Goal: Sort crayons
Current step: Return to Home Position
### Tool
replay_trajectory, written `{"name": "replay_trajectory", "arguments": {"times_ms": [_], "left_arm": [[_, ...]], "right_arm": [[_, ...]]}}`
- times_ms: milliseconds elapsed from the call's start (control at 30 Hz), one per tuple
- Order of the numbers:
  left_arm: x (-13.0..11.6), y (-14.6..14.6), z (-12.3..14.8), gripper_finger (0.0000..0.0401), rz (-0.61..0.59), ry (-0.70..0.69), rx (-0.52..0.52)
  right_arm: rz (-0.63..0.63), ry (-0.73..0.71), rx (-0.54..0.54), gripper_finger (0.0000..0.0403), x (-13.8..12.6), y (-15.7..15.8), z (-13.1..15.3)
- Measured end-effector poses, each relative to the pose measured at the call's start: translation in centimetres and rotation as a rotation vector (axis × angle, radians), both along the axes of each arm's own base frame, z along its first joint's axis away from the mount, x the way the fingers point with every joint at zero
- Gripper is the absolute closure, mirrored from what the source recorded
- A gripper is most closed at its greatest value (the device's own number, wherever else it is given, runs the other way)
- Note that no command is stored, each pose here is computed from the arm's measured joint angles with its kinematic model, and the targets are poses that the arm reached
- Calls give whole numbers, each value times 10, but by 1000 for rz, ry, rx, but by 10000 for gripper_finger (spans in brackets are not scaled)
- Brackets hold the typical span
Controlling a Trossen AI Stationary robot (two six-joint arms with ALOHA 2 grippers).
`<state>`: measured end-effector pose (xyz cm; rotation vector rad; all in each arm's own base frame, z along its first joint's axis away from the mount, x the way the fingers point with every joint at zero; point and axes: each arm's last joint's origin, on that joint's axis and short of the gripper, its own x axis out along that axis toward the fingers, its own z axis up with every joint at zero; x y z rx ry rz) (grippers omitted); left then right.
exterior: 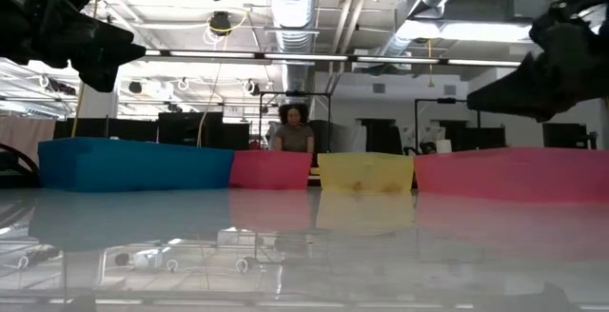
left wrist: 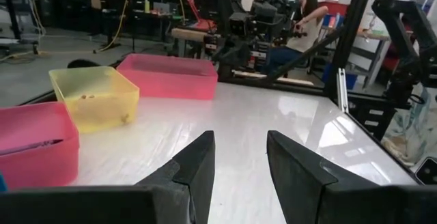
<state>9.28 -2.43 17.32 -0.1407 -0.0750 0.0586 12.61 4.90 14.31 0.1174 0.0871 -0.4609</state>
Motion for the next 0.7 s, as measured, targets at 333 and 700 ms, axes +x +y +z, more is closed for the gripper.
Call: {"name": "replay_trajectory", "arguments": {"times_ms": [333,700], "left_arm": [[0,0,0,278,1,-1,1],[0,1,0,278,28,0,-4]], "right_arm": [[-75,-250,70,290,-5,-5,33],[5,-498,15,290,-32,-19,71]]}}
